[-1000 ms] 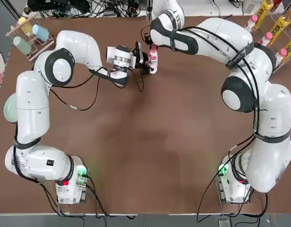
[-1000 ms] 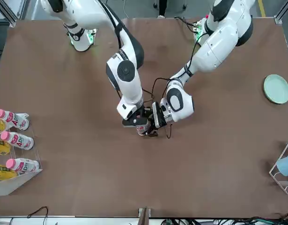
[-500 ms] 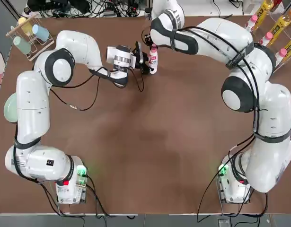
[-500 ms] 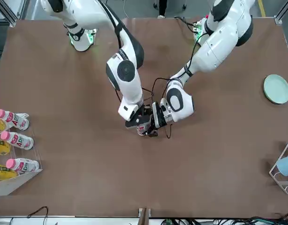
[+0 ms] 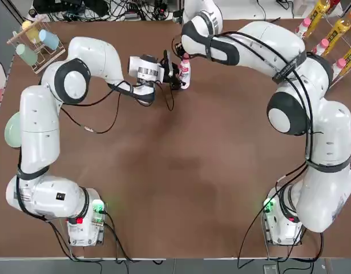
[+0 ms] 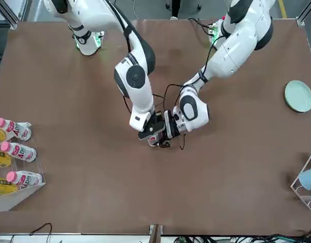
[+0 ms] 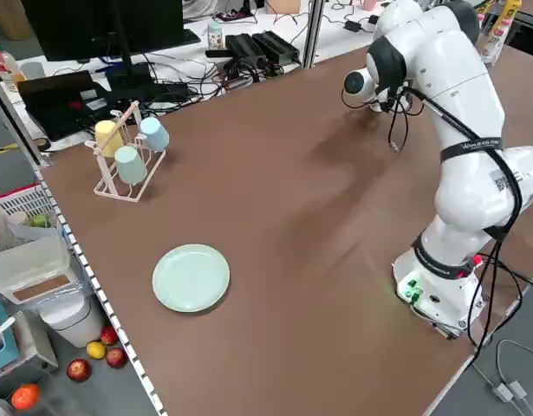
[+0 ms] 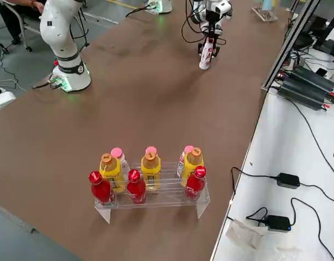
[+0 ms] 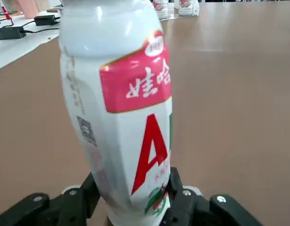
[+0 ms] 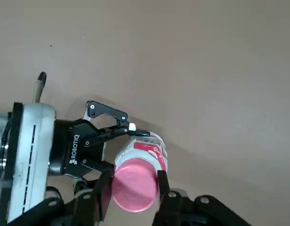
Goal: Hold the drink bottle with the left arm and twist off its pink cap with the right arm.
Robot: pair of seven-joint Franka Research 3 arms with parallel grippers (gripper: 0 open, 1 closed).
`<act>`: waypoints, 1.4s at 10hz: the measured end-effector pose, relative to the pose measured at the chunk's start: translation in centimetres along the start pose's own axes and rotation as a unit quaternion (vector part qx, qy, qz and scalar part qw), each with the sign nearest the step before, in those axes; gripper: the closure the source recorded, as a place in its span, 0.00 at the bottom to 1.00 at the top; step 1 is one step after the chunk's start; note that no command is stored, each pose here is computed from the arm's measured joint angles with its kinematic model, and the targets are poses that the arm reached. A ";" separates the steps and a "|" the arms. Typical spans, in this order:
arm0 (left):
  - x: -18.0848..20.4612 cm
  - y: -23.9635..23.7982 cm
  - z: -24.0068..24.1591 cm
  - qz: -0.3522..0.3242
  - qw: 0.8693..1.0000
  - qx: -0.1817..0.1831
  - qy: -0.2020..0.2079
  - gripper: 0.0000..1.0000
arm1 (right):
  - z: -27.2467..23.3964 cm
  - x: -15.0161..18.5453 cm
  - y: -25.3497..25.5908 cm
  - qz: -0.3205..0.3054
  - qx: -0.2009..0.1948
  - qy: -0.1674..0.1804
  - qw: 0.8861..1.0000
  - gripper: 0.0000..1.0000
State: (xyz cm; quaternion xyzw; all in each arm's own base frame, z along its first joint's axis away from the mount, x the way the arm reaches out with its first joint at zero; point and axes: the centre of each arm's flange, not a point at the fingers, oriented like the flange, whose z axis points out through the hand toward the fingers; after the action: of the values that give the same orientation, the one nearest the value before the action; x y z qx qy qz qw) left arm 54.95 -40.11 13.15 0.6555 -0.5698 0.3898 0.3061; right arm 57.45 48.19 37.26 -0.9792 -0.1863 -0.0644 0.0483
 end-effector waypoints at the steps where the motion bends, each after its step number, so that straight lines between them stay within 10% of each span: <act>1: 0.0 0.0 0.0 -0.001 1.000 0.000 0.000 0.40 | 0.0 0.0 0.1 -0.022 0.001 0.000 1.000 0.56; 14: -0.1 -0.2 -0.1 -0.007 1.000 0.004 0.001 0.40 | 0.0 0.1 -0.2 -0.098 0.003 0.004 0.995 0.56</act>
State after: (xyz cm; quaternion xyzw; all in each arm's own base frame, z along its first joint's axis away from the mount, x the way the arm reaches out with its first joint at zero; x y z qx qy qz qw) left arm 55.08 -39.97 13.08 0.6599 -0.5636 0.3906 0.3070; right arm 57.45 48.36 37.32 -0.9558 -0.2812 -0.0724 0.0456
